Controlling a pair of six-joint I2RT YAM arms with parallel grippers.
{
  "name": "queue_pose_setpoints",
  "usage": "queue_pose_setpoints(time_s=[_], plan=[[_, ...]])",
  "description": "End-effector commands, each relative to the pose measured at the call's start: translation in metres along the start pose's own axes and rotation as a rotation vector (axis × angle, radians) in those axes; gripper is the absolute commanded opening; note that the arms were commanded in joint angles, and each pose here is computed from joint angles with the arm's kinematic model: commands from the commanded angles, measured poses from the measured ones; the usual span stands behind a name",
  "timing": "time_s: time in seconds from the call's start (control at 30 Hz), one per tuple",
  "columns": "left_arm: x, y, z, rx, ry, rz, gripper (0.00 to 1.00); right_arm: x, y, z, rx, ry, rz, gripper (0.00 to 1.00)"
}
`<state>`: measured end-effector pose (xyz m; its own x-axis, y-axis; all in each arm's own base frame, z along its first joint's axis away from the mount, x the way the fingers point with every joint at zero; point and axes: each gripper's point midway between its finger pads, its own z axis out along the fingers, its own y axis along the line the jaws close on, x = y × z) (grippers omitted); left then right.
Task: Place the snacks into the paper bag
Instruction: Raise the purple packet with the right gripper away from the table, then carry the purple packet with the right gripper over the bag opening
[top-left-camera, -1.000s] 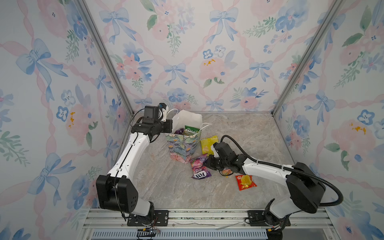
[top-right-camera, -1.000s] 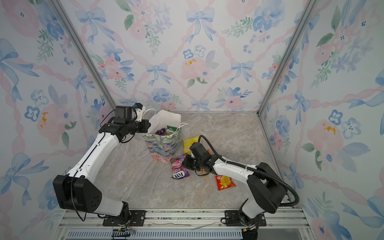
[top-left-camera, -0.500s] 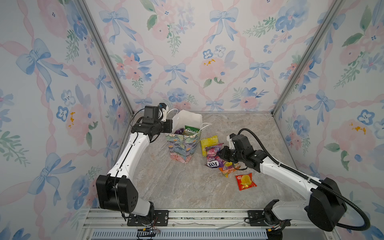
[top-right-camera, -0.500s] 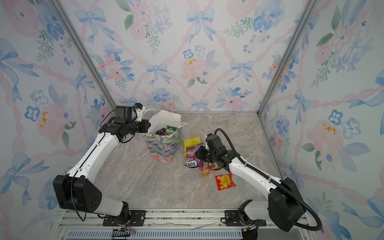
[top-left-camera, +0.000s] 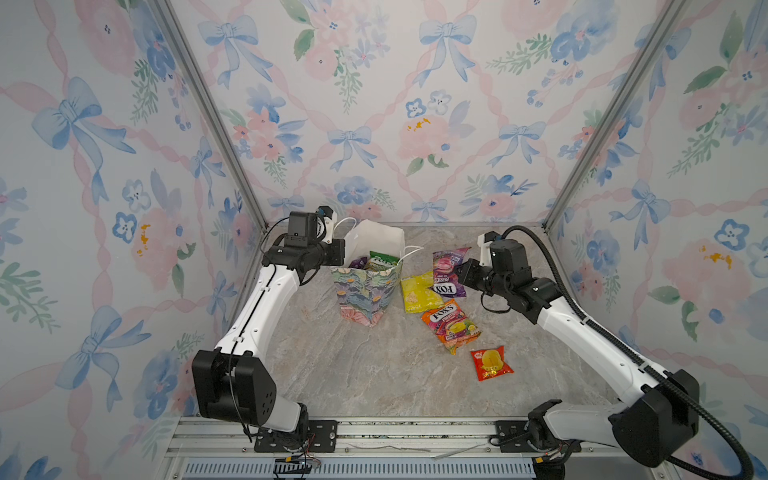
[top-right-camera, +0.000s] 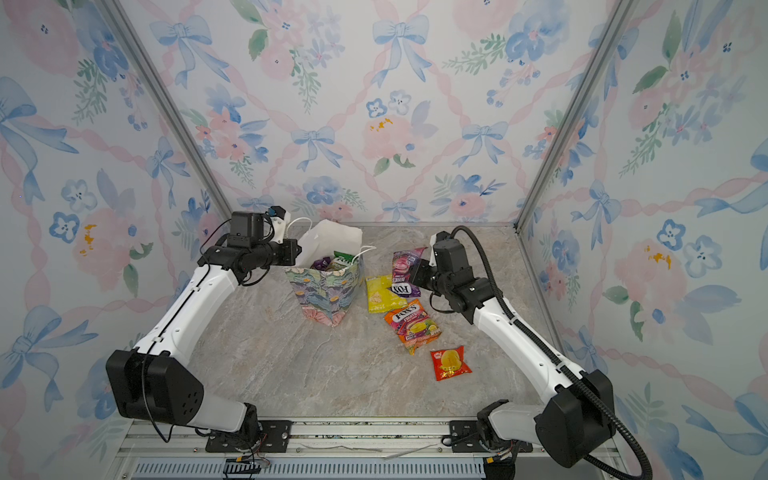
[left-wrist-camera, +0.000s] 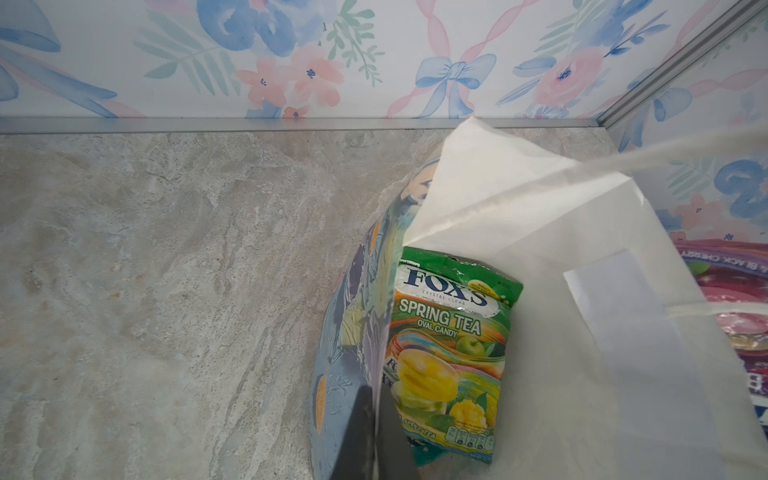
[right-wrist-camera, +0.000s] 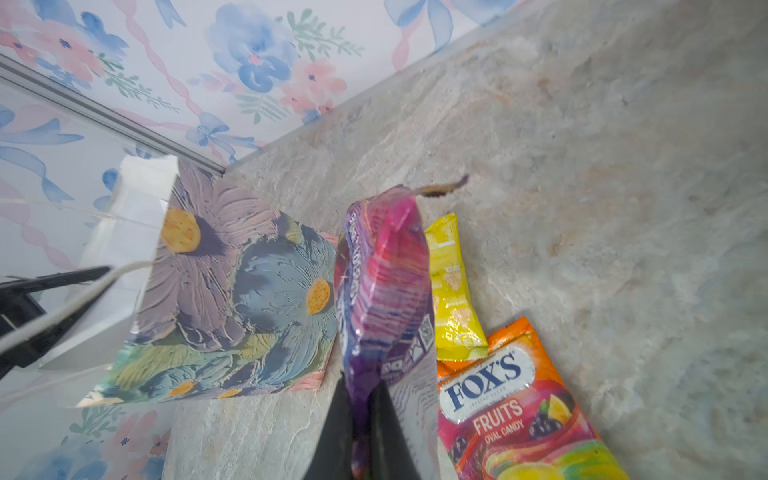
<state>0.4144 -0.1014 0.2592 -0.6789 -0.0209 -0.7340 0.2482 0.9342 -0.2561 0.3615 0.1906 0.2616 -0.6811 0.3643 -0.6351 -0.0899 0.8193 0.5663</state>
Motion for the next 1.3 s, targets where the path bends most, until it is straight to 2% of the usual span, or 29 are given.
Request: queue_pose_setpoints(time_s=[0.0,0.23,0.5,0.73,0.93,1.27], plan=[[0.011,0.004,-0.001,-0.006,0.033,-0.001,0.0,-0.044,0.016,-0.017,-0.02,-0.116,-0.076,0.02],[0.01,0.003,-0.002,-0.002,0.031,0.0,0.0,-0.096,0.053,-0.026,-0.081,-0.22,-0.127,0.02],[0.011,0.004,0.0,-0.005,0.035,-0.001,0.0,-0.13,0.097,-0.017,-0.201,-0.258,-0.123,0.01],[0.011,0.004,-0.001,-0.002,0.036,-0.001,0.0,-0.156,0.145,-0.014,-0.285,-0.298,-0.169,0.0],[0.012,0.004,0.001,0.0,0.041,-0.004,0.0,-0.142,0.187,0.004,-0.36,-0.257,-0.199,0.0],[0.012,0.003,0.0,0.002,0.038,-0.004,0.0,-0.087,0.229,0.038,-0.448,-0.12,-0.208,0.0]])
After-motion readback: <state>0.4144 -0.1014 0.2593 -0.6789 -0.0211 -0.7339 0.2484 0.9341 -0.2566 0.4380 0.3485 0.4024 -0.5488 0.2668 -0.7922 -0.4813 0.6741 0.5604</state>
